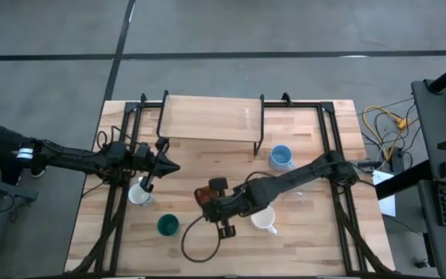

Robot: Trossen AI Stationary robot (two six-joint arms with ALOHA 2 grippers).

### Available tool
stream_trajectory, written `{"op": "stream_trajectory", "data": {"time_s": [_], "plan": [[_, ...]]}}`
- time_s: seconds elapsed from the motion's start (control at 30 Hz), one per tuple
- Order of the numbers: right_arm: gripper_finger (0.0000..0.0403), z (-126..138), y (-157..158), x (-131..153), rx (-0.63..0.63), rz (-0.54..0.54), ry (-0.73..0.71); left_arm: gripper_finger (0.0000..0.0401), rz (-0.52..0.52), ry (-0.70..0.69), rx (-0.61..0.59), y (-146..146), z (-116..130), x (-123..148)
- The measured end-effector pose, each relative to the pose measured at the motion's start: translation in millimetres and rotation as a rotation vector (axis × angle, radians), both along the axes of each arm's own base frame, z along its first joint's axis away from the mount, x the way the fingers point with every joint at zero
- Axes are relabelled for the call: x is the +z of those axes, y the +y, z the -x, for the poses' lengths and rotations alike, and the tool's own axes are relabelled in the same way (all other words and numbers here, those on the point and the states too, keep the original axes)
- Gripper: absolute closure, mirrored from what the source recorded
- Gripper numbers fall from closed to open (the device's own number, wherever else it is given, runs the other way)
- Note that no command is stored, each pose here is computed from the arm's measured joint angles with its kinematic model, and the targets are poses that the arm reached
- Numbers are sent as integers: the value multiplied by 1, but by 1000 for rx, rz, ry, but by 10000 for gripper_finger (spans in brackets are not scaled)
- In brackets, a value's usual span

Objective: Stack small to large cups/mugs on shelf
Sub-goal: Put the orange mug on the shelf

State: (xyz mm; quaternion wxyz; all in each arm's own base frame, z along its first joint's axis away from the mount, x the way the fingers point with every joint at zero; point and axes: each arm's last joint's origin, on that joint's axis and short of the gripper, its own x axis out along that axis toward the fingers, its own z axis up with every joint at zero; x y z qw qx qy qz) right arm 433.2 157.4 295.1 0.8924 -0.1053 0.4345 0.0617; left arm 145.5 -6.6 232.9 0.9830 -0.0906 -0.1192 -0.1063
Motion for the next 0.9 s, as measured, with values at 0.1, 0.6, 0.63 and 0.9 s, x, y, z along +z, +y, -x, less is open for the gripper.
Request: {"op": "stream_trajectory", "data": {"time_s": [0.1, 0.6, 0.63, 0.9], "plan": [[390, 7, -8, 18, -12, -1, -6, 401, 0, 1, 0, 0, 0, 0], [390, 24, -99, 100, -115, 55, -59, 401, -5, -42, 25, 1, 1, 4], [390, 24, -106, 102, -113, 56, -61, 401, -3, -61, 34, 1, 2, 6], [390, 21, -162, 102, -143, 67, -42, 401, -75, -152, 305, 8, 11, 15]]}}
